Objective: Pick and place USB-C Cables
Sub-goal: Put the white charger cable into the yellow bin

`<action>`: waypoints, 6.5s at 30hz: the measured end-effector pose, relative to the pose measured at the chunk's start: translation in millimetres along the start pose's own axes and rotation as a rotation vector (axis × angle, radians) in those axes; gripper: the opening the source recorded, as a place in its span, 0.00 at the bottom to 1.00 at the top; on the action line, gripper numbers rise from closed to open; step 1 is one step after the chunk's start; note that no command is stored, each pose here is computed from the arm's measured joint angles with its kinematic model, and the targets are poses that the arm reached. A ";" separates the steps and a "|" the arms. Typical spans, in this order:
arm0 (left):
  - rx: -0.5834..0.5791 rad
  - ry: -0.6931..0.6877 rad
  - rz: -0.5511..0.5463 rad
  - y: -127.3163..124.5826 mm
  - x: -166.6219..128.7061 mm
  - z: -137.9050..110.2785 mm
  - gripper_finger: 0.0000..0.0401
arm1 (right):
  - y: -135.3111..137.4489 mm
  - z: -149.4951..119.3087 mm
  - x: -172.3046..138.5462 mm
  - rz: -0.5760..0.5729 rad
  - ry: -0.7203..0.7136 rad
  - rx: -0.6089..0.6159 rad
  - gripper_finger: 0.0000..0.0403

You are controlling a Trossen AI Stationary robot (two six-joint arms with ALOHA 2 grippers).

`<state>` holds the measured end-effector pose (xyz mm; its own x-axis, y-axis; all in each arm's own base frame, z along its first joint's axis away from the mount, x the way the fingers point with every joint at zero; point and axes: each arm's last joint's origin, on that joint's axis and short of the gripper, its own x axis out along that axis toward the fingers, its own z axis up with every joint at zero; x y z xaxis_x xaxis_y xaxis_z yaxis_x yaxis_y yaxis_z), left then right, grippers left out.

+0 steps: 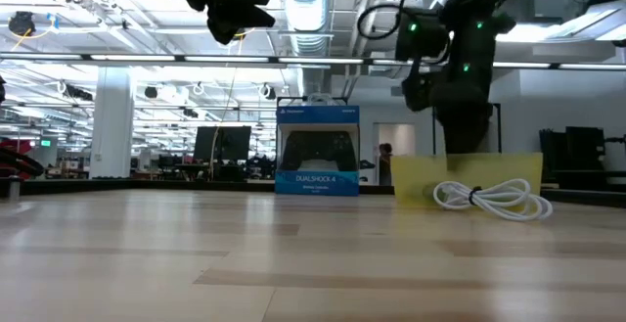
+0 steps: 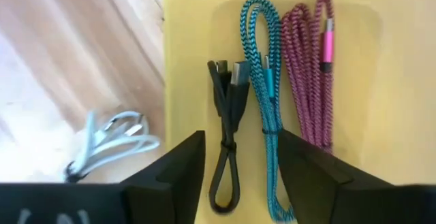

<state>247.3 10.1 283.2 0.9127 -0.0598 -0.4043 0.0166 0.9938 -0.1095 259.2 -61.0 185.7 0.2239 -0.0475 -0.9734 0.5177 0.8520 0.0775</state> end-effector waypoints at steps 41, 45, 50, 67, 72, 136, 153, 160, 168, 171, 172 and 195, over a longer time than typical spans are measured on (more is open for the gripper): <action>0.495 0.092 -0.119 -40.0 253.4 -25.0 0.69 | 32.7 -65.5 -145.6 0.228 -0.433 -0.016 0.49; 0.517 0.148 -0.141 -33.5 273.4 -26.9 0.69 | 33.7 -67.7 -146.9 0.235 -0.434 -0.024 0.48; 0.562 0.226 -0.129 -25.7 292.6 -33.8 0.68 | 36.2 -69.6 -146.4 0.238 -0.426 -0.039 0.48; 0.362 0.553 -0.079 -15.2 295.5 -54.7 0.50 | 39.9 -72.2 -146.7 0.238 -0.429 -0.059 0.47; 0.288 0.641 -0.067 -18.3 290.9 -62.1 0.27 | 39.8 -72.1 -146.7 0.234 -0.432 -0.056 0.46; 0.002 -0.580 0.073 1.9 36.7 -75.5 0.00 | 50.9 -42.2 -37.7 0.400 -1.272 -0.010 0.73; -0.039 -0.575 0.036 14.4 72.1 -85.4 0.00 | 80.2 19.1 -27.8 0.390 -1.246 -0.093 0.74; -0.024 -0.572 0.042 14.4 74.1 -82.4 0.00 | 87.7 40.0 -26.7 0.442 -1.243 -0.128 0.74; -0.024 -0.569 0.043 14.4 74.2 -82.5 0.00 | 92.0 53.5 -22.1 0.435 -1.243 -0.128 0.68; -0.022 -0.567 0.048 14.5 74.3 -82.7 0.00 | 90.2 54.3 -21.5 0.421 -1.242 -0.134 0.57; -0.022 -0.564 0.048 14.6 74.5 -83.0 0.00 | 90.2 54.3 -21.3 0.419 -1.240 -0.135 0.52; -0.061 -0.562 0.096 17.1 74.5 -83.4 0.26 | 83.2 56.2 -23.4 0.394 -1.235 -0.132 0.06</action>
<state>281.5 14.9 175.4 0.9860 0.1062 0.1285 -0.0859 0.9842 -0.1546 343.5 -18.3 227.0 0.9846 -0.1688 -0.0449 0.1746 0.9597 0.2201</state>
